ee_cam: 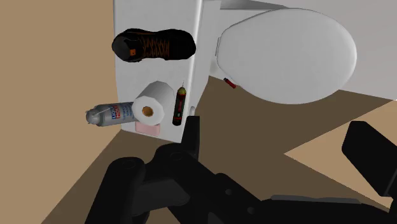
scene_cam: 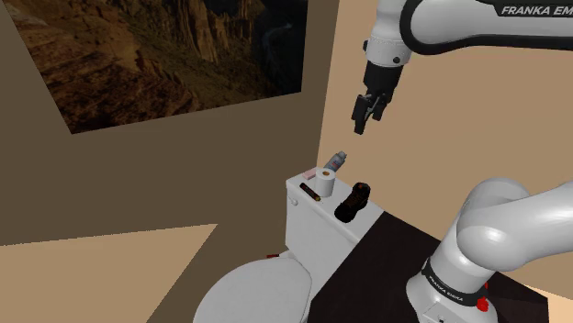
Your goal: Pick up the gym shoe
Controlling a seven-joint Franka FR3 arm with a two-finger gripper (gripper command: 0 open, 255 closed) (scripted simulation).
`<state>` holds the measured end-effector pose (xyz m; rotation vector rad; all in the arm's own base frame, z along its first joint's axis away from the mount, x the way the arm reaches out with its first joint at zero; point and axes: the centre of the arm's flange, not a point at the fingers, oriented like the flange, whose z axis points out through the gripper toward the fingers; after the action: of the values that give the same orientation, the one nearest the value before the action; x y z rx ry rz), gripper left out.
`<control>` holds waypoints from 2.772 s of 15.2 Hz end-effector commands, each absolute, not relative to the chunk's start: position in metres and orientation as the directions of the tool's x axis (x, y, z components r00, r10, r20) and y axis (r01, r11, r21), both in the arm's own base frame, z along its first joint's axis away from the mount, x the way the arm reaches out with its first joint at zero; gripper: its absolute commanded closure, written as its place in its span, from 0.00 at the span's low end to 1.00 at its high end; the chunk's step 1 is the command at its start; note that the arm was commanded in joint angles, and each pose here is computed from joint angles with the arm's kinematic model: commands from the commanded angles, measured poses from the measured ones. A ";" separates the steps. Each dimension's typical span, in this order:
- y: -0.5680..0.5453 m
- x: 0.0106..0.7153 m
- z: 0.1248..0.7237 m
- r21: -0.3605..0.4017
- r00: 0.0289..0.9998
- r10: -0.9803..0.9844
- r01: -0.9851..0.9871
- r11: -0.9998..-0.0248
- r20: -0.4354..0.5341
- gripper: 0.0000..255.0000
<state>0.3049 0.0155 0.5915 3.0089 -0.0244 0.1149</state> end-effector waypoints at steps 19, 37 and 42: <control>-0.166 0.334 0.421 -0.001 0.996 0.034 0.034 -0.999 0.085 0.00; -0.322 0.374 0.228 -0.130 0.992 0.077 0.090 -0.987 0.099 0.00; -0.325 0.375 0.203 -0.133 0.992 0.078 0.091 -0.987 0.100 0.00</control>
<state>0.3741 -0.3246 0.2077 3.2725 0.1393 0.1536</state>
